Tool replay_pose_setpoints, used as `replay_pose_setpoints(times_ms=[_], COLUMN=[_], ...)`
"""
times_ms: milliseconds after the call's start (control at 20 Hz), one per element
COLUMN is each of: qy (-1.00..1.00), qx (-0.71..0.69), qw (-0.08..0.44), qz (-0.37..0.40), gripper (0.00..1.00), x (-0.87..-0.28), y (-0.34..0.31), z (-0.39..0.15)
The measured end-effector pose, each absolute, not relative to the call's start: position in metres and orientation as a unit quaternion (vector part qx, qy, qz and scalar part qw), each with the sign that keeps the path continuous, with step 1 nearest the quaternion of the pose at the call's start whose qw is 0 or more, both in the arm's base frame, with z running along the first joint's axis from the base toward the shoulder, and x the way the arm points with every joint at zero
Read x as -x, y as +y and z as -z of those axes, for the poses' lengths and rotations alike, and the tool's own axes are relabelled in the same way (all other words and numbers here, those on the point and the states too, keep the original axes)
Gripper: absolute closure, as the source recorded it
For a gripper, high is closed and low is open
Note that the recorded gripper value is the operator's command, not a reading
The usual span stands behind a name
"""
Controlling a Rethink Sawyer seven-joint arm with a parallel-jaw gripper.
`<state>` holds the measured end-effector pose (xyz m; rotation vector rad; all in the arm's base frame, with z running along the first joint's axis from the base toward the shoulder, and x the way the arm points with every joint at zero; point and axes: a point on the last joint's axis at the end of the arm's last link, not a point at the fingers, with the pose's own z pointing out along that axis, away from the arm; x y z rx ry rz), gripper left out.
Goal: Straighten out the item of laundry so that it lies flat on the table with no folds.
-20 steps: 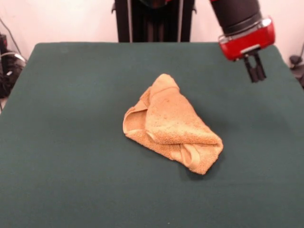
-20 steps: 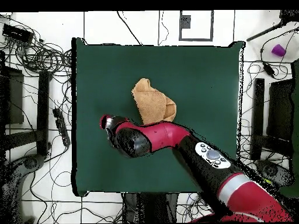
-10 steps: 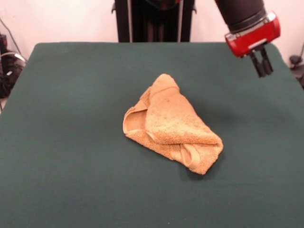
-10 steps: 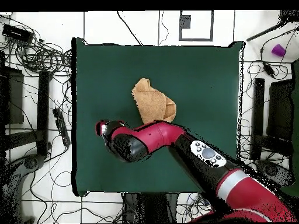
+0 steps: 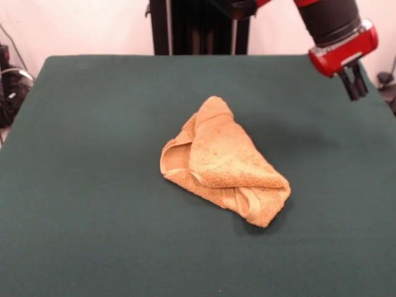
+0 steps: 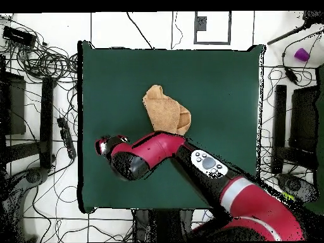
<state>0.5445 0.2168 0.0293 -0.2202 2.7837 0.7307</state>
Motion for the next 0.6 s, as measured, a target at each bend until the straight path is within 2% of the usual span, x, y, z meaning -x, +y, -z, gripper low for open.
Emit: replay_pose_setpoints(times_ms=[300, 500, 600], qy=[0.952, 0.947, 0.95], qx=[0.109, 0.075, 0.034], qw=[0.165, 0.185, 0.173], qz=[-0.233, -0.25, -0.259], gripper=[1.0, 1.0, 1.0], x=[-0.558, -0.587, -0.61], y=[0.225, 0.198, 0.169], z=[-0.055, -0.077, -0.087])
